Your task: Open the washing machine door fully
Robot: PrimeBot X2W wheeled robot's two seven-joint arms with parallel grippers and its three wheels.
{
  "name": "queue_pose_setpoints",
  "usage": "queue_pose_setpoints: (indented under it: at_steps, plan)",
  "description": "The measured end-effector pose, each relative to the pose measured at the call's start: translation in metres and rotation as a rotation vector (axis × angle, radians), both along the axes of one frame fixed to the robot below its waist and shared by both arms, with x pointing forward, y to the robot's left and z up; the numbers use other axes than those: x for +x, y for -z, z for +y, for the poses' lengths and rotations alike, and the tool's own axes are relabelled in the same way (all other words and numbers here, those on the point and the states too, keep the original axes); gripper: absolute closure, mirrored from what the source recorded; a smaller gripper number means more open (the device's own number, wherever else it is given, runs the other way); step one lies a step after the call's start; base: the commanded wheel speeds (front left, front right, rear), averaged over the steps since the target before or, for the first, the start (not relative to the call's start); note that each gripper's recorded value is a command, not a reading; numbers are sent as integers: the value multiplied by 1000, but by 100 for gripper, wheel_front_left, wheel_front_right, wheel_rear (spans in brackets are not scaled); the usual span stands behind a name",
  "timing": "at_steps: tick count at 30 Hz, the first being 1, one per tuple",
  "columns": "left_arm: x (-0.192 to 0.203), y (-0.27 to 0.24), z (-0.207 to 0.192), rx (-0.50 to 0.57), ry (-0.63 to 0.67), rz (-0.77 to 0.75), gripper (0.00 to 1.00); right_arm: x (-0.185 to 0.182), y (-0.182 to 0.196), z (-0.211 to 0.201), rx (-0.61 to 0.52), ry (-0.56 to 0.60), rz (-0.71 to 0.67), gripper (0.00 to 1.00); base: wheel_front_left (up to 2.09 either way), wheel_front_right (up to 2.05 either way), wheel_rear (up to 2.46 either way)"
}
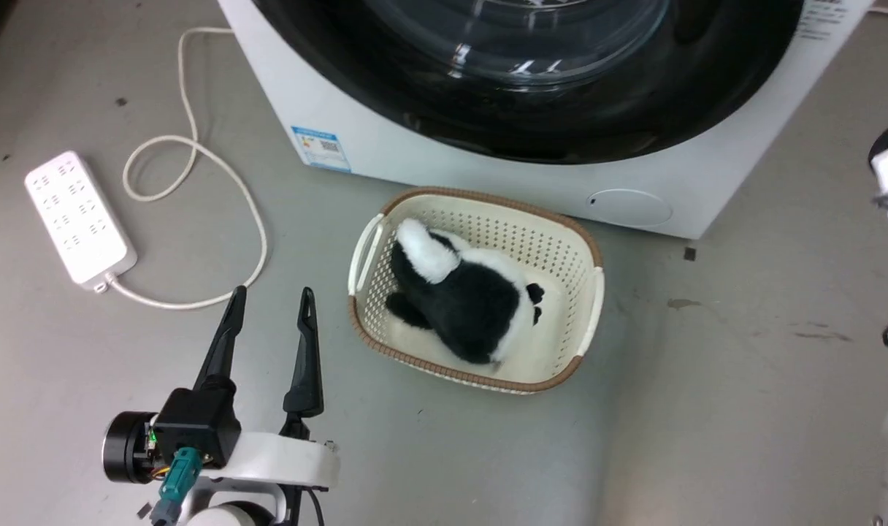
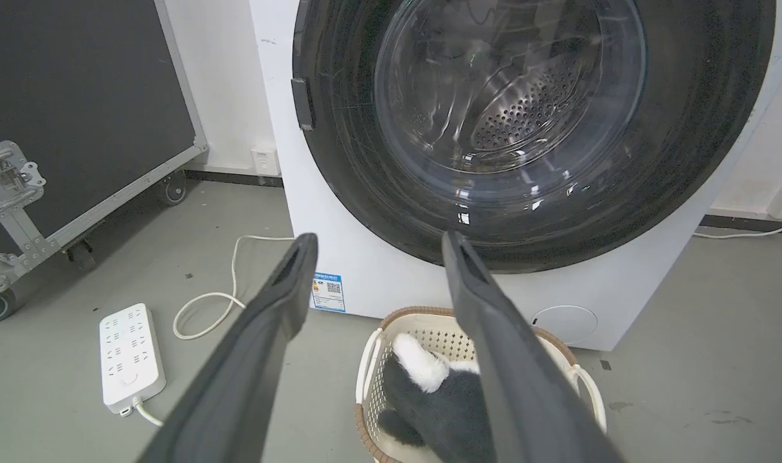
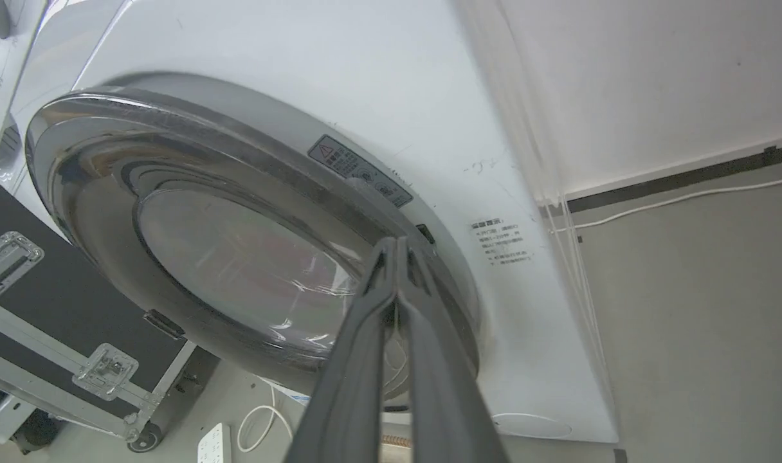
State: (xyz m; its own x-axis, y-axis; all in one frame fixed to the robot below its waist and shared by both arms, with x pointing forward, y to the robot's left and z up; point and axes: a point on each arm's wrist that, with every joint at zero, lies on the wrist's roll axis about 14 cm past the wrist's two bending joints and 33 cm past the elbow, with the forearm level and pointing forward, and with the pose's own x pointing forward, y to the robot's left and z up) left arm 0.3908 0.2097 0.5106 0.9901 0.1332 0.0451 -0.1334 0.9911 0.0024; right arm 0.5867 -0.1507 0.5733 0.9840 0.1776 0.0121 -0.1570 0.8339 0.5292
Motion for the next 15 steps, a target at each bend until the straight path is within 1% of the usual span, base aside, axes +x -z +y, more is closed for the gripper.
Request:
queue_pose_setpoints:
  at_steps: [1, 2, 4, 8, 14, 15]
  plan:
    - [0, 1, 1, 2, -3, 1, 0, 4, 4, 2, 35, -10, 21, 100, 0, 0, 0]
    - [1, 3, 3, 4, -11, 5, 0, 14, 19, 10, 121, -41, 100, 100, 0, 0, 0]
    - [3, 2, 6, 4, -24, 0, 0, 22, 25, 13, 173, -59, 144, 100, 0, 0, 0]
    - [4, 3, 12, 12, -39, 0, 0, 38, 28, 20, 226, -93, 198, 100, 0, 0, 0]
    - [5, 6, 15, 12, -51, 0, 0, 62, 31, 12, 254, -90, 249, 100, 0, 0, 0]
    - [5, 9, 17, 9, -62, 5, 0, 72, 33, 13, 297, -103, 279, 100, 0, 0, 0]
